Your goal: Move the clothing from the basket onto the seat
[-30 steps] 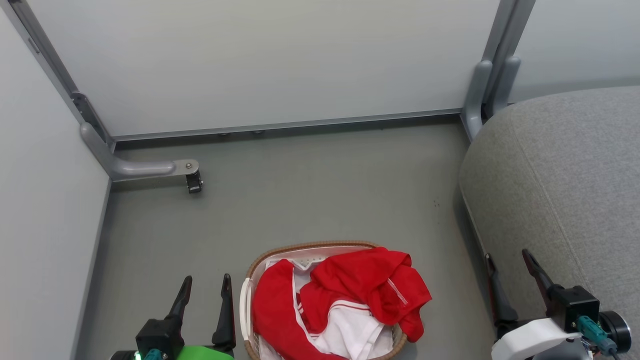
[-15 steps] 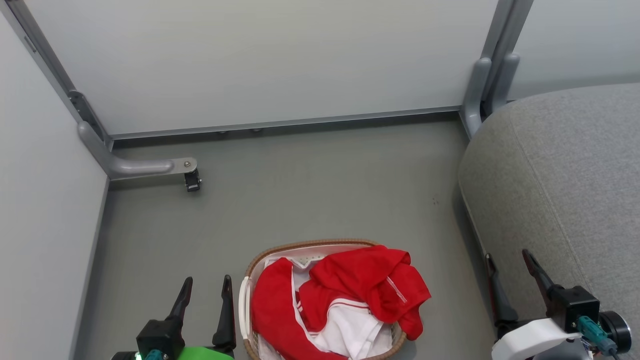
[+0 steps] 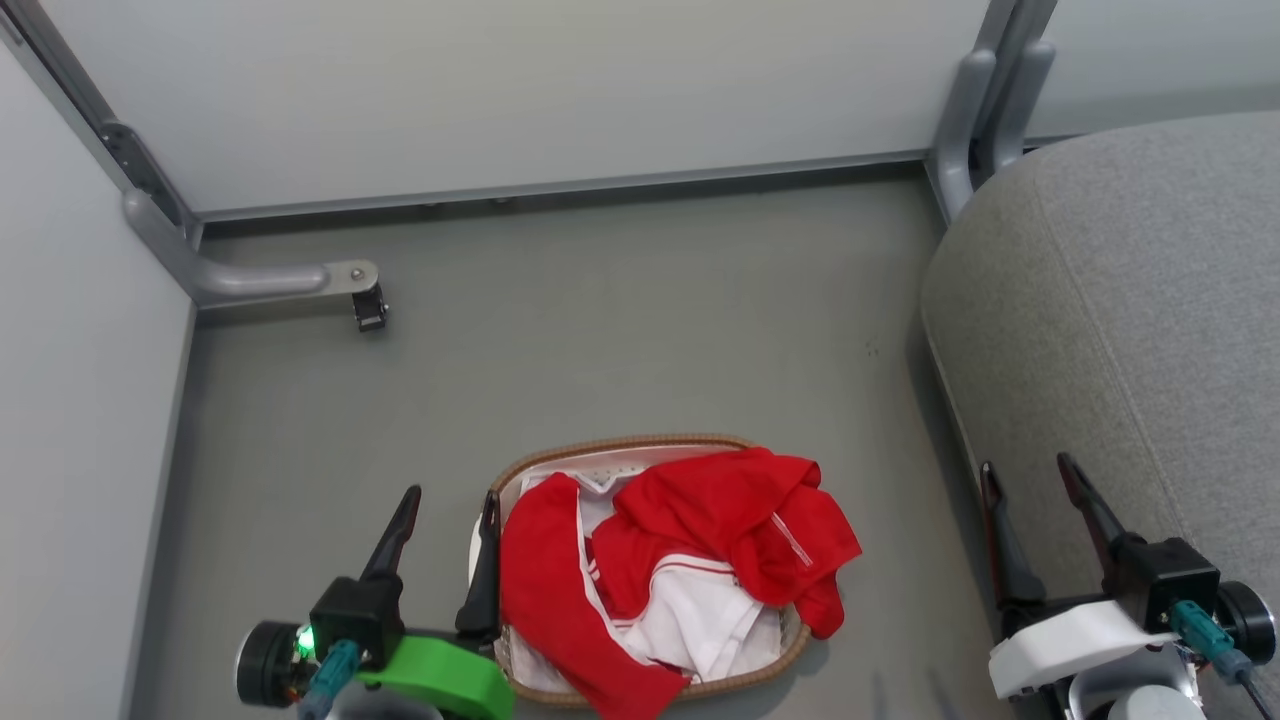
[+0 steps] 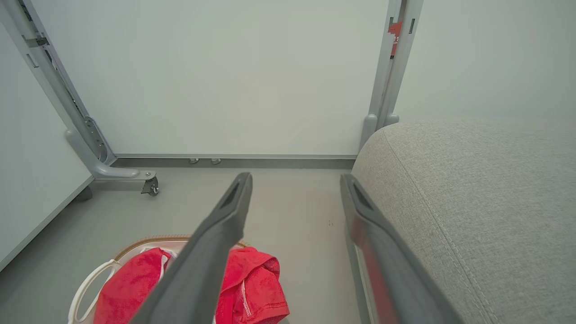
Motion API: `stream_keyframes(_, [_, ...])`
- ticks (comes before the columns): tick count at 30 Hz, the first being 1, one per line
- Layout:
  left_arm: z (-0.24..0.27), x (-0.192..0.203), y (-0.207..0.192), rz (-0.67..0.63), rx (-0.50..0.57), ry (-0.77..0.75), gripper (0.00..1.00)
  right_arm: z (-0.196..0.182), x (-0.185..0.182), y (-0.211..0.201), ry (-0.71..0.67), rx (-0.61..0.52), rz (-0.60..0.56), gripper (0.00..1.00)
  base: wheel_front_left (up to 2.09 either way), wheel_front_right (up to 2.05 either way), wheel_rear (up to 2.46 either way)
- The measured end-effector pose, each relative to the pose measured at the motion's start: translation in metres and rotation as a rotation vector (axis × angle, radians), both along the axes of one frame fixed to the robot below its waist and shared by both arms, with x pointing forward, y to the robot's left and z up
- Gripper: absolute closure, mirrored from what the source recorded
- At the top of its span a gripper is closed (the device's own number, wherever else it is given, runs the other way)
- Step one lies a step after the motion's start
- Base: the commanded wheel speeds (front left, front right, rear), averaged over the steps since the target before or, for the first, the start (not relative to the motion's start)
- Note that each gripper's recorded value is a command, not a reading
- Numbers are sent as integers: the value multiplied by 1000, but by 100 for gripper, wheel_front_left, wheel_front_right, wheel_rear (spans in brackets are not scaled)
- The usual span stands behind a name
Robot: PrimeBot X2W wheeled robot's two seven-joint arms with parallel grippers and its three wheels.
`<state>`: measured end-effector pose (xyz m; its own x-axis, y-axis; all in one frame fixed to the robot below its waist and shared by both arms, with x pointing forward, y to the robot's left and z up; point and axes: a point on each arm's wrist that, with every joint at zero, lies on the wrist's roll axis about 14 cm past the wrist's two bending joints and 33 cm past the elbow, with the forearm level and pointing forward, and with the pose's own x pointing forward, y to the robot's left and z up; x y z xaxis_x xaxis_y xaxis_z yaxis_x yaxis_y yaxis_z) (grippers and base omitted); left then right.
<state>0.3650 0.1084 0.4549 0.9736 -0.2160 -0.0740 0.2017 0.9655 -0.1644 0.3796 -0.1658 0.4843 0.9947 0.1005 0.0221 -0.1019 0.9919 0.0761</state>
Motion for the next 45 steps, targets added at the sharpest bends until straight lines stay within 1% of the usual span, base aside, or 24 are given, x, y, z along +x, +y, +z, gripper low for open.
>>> stream_keyframes(6, [5,37,-24,-95,29,-37,0,0,24,-7,-9,-1,-22,0,0,0,0])
stream_keyframes(10, [-1,65,-45,-175,61,-44,0,2,46,-14,-31,7,-42,0,0,0,0])
stream_keyframes(16, [-40,93,-84,-323,115,16,0,-9,72,-32,-30,20,-95,0,0,0,0])
stream_keyframes(18, [-62,96,-97,-379,137,59,0,-13,80,-39,-30,22,-113,0,0,0,0])
stream_keyframes(25, [-156,82,-130,-571,223,263,0,-33,97,-56,-11,31,-157,0,0,0,0])
stream_keyframes(31, [-216,60,-153,-707,251,402,0,-50,100,-69,20,30,-186,0,0,0,0])
stream_keyframes(35, [-244,51,-171,-788,256,450,0,-63,99,-81,50,23,-216,0,0,0,0])
stream_keyframes(38, [-259,47,-182,-826,251,473,0,-73,97,-88,76,17,-234,0,0,0,0])
stream_keyframes(45, [-292,47,-201,-877,237,517,0,-92,93,-100,126,9,-266,0,0,0,0])
